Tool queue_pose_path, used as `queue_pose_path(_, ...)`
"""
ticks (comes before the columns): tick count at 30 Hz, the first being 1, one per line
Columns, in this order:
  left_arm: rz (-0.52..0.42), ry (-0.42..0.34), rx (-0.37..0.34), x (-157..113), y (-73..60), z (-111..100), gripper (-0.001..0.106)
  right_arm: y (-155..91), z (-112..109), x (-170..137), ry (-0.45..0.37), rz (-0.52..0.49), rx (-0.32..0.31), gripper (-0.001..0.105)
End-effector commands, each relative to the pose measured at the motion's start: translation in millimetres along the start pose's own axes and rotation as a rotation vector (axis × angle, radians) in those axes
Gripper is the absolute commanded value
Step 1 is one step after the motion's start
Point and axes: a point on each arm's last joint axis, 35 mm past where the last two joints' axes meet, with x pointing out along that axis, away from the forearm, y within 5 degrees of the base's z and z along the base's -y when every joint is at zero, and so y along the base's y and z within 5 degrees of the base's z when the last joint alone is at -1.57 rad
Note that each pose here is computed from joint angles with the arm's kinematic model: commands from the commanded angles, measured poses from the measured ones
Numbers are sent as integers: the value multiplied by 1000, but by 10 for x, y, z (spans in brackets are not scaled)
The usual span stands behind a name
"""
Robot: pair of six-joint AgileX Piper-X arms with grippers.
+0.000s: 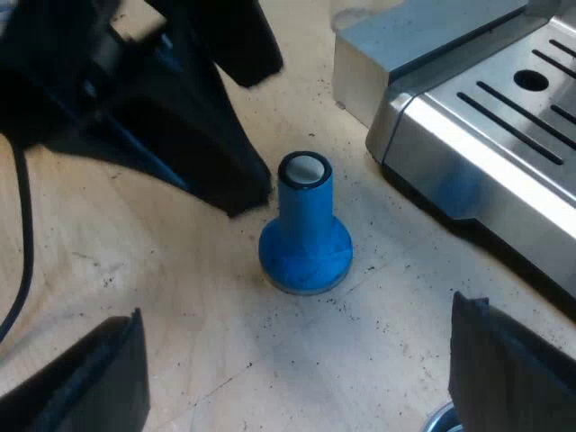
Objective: Grind coffee beans and then tamp
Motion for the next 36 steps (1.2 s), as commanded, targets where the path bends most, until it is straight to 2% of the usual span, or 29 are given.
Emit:
queue_pose_path(1, 19, 8, 20, 57, -17, 34, 76, -5, 38, -12, -23, -3, -7, 70)
queue_pose_path(10, 45, 66, 19, 329, 24, 195, 76, -5, 38, -12, -23, -3, -5, 70)
queue_pose_path(19, 49, 179, -2, 566, 72, 212, 76, -5, 38, -12, -23, -3, -5, 70)
queue_pose_path(33, 49, 186, -3, 590, 76, 213, 76, -6, 37, -12, -23, -8, -5, 70)
queue_pose_path(34, 49, 187, -3, 589, 76, 213, 75, -6, 37, -12, -23, -8, -5, 70)
queue_pose_path(36, 49, 189, -4, 589, 76, 210, 61, -6, 37, -12, -23, -8, -5, 70)
